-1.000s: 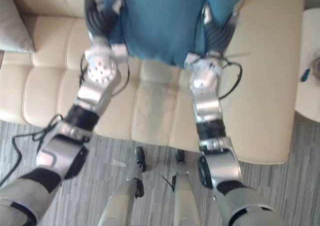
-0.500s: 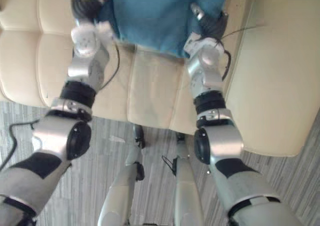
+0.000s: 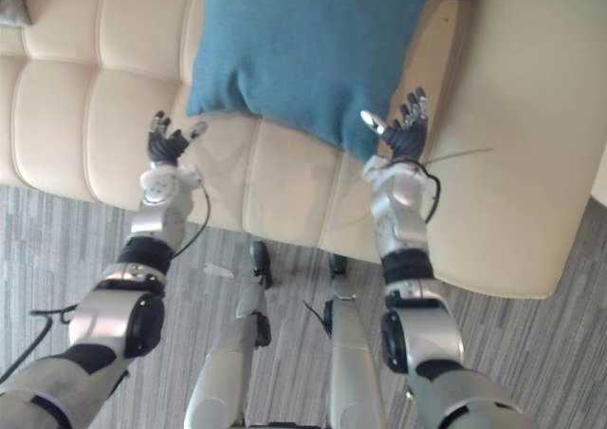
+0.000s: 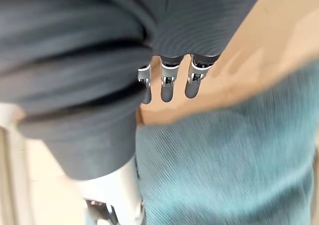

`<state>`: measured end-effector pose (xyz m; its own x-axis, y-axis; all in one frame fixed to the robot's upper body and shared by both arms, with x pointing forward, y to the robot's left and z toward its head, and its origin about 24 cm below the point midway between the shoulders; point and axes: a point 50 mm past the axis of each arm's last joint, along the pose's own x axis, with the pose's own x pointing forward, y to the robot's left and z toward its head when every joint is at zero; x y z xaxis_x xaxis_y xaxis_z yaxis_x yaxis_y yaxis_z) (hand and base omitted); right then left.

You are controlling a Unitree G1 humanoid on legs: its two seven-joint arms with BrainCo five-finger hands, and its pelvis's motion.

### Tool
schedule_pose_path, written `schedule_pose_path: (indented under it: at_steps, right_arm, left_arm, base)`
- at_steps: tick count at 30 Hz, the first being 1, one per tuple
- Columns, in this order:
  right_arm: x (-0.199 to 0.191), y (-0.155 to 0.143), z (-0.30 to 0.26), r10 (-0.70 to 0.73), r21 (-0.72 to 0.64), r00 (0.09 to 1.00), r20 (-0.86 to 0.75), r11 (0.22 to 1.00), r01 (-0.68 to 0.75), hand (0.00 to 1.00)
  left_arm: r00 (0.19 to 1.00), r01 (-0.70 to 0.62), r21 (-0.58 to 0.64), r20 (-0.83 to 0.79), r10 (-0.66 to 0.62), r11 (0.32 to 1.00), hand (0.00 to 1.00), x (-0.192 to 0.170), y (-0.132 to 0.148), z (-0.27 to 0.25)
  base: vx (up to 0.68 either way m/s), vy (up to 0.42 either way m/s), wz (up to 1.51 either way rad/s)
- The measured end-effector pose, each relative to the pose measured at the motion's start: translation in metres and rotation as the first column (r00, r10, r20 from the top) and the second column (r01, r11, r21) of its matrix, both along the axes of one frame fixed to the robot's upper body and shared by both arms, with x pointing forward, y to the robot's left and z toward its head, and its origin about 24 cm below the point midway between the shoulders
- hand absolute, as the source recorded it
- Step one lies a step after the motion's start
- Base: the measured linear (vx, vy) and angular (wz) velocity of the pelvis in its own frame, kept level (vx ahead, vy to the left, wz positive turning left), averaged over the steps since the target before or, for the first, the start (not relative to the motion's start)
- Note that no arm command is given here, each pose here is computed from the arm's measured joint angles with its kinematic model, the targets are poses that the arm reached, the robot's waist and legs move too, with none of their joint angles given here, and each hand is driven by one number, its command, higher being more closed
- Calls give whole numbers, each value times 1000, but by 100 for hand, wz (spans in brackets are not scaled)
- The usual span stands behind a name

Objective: Pick up cushions and gather them together orderly.

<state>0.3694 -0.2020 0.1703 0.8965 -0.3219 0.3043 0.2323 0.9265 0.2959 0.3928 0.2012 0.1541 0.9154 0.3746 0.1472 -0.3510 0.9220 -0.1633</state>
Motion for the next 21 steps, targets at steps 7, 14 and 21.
schedule_pose_path:
  at_steps: [7, 14, 21]
  right_arm:
    - [-66, -14, -76, 12, -157, 990, -138, 987, -33, 0]
    - [-150, 2, -211, 96, -3, 804, -587, 993, -120, 0]
    - [-222, 11, -295, 128, 155, 499, -857, 988, 13, 0]
  left_arm:
    - [997, 79, 21, -14, -78, 997, 0, -60, 2, -68]
    - [865, 90, -190, -472, -171, 978, 0, -155, -24, -213]
    - [573, 3, -218, -800, -180, 976, 0, -242, -20, -290]
  base:
    - [74, -53, -18]
    - [112, -29, 1]
    - [71, 10, -4]
